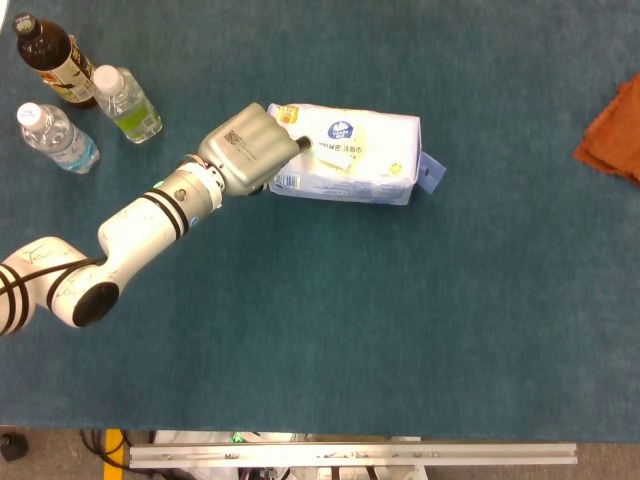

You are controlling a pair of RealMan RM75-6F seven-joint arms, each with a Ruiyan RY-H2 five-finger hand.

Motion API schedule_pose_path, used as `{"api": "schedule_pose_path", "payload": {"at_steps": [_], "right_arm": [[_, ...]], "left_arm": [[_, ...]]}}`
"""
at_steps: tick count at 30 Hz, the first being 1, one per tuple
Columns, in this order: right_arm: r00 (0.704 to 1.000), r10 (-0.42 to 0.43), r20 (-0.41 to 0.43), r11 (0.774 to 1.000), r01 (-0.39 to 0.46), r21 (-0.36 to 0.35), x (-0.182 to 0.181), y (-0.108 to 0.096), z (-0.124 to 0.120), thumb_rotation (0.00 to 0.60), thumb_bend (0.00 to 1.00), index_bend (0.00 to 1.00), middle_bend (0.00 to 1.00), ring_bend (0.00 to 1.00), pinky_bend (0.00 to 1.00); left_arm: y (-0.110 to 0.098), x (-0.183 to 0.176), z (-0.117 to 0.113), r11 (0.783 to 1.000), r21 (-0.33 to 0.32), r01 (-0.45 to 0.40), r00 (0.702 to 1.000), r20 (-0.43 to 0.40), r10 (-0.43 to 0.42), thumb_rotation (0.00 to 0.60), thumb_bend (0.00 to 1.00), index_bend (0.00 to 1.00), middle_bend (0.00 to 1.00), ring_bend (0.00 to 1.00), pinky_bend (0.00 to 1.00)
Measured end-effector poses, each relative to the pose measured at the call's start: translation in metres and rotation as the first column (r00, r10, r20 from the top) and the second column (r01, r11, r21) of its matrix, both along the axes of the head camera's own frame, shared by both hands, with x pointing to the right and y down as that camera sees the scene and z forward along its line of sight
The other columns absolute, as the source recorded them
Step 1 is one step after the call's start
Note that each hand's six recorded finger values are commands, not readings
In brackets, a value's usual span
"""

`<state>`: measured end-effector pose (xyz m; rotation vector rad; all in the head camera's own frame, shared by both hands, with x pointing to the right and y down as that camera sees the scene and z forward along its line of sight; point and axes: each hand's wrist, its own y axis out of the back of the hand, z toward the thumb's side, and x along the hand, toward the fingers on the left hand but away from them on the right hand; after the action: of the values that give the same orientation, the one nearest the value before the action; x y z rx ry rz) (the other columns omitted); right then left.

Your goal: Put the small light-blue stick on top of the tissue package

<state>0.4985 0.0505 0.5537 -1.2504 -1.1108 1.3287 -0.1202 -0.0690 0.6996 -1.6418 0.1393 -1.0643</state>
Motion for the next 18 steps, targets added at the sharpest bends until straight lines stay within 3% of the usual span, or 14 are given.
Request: {"api": "schedule_pose_path", "payload": {"at_steps": [18], "right_arm": [[1.000,0.009,-0.002,1.000,-0.009,-0.003,0.004,-0.001,0.002,0.600,0.43,0.23,0.35,0.35,0.40]], "left_arm": [[0.000,0.011,-0.003,1.000,-0.010,-0.001,0.999,-0.035,0.000,0.600,0.69,0.25,0.90,0.95,0.93]]}}
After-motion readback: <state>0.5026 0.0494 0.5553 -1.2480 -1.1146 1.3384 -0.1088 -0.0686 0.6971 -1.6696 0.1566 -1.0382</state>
